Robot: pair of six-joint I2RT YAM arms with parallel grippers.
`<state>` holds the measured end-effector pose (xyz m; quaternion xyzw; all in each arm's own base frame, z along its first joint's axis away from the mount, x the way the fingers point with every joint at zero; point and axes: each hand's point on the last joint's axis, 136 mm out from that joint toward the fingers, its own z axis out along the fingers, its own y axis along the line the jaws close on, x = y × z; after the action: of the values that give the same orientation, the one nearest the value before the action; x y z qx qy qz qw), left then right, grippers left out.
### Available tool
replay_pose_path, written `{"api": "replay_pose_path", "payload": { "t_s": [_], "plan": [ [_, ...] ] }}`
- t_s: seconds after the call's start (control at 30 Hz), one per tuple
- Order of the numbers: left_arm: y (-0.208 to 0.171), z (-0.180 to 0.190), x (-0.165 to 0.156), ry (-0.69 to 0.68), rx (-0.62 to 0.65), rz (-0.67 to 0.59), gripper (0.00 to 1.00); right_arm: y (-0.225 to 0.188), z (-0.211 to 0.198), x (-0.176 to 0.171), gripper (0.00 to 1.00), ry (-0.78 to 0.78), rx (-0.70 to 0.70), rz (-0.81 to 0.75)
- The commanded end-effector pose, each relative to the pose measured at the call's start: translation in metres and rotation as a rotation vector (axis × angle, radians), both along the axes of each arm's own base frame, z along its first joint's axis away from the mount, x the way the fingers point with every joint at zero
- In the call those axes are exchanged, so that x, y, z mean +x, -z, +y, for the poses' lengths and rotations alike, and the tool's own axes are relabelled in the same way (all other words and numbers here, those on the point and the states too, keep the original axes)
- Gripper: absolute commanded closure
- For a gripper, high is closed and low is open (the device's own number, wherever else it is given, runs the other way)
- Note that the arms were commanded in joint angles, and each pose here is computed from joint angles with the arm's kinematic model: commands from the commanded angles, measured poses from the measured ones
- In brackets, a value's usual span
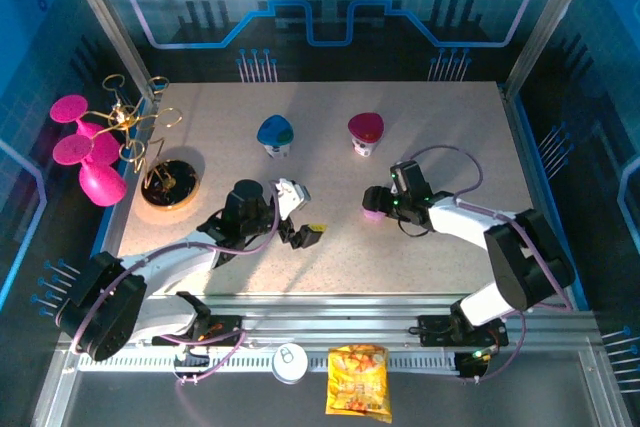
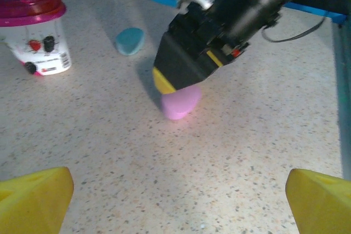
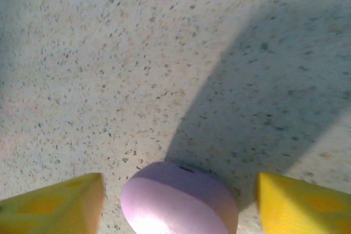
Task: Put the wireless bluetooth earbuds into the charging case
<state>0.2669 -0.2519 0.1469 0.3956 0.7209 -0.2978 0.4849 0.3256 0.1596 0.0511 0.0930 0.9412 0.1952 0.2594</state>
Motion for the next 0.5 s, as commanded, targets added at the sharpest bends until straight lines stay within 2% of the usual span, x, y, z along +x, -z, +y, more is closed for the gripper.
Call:
{"api": "replay_pose_path", "payload": {
  "t_s": [0.0,0.27,0.4,0.47],
  "plan": [
    [-0.013,0.018,0.022,-0.159,0.018,-0.072,0.01,-0.029,-0.027,0.007,0.19,0.023,-0.103,-0.113],
    [-0.033,0.113,0.071,-0.656,0.103,-0.211,0.01,-0.093,-0.078,0.023,0.01,0.035,-0.372,-0.399],
    [-0.022,0.176,0.082,-0.88,0.186,-0.242,0.01,-0.1,-0.108,0.031,0.0,0.061,-0.59,-0.516],
    [-0.011,0.204,0.084,-0.962,0.175,-0.229,0.01,-0.1,-0.123,0.033,0.0,0.094,-0.642,-0.517]
  ]
}}
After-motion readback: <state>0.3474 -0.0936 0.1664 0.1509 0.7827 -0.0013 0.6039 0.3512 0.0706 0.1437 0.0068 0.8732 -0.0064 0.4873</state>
